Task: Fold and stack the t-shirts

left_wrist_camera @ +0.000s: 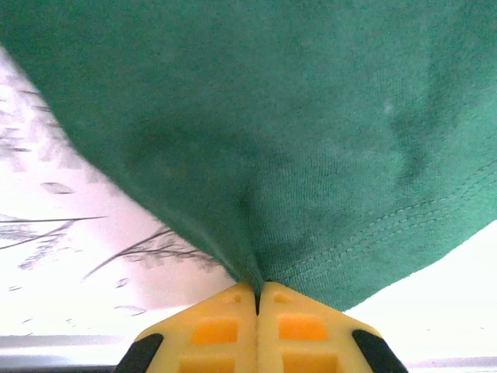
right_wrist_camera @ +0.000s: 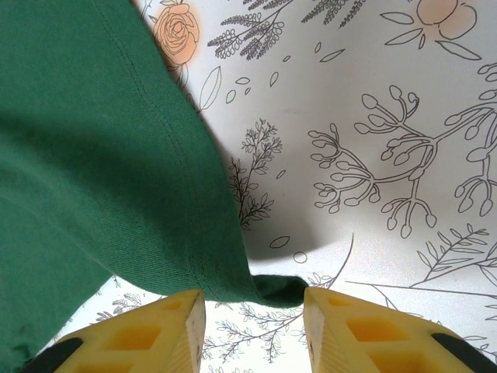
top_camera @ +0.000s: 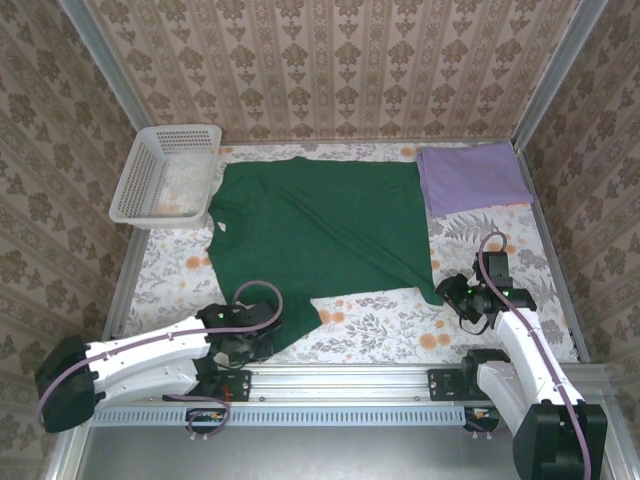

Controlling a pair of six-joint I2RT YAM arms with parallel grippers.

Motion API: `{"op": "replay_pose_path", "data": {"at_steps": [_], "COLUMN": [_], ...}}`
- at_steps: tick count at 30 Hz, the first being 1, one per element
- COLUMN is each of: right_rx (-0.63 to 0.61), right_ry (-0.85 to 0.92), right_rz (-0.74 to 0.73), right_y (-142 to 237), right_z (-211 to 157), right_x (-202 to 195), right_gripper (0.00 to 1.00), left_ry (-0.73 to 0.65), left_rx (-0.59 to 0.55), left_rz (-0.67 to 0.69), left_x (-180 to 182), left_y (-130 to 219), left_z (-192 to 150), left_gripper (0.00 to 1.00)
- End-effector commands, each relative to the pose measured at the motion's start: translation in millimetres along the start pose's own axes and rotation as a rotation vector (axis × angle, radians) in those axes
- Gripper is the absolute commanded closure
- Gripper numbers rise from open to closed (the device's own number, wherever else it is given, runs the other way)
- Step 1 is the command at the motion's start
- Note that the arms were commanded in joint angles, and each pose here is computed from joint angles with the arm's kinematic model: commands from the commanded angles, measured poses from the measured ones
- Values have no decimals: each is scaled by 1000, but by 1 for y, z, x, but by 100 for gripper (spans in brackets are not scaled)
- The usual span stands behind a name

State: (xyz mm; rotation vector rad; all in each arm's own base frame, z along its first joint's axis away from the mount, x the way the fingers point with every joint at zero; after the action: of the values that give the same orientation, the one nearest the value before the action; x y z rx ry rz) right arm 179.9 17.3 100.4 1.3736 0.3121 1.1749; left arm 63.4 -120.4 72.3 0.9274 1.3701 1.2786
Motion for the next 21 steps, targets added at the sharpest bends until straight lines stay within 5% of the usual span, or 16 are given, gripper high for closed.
{"op": "replay_pose_path", "data": {"at_steps": [1,5,21], "right_rx": [29,39,149], "right_ry": [-2,-7,73], "right_rz": [-20,-25,-28], "right_y": [-5,-7,-27], "right_z": [-6,-7,-21], "right_x": [-5,-6,8], "right_gripper": [59,59,59], "left_ry": [-16,-2,25], "left_rx": [-147,-266,-402], "left_rz": [49,23,-55], "left_x": [9,18,34], "left_y": [39,85,171], "left_z": [21,40,58], "left_gripper": [100,100,100]}}
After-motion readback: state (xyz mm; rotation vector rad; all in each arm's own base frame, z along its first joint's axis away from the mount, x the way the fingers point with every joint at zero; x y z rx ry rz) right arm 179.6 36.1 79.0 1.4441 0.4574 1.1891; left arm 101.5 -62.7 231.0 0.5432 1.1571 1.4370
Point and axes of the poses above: each hand's point on the last joint's axis, 136 mm out from that joint toward the fingers, its own y axis back along the fingers, its own x axis along the line the jaws close on, z = x × y, the point moved 5 cm from there along y, back along the fingers, and after that the axes turned 8 degrees about y, right-handed, at the moved point
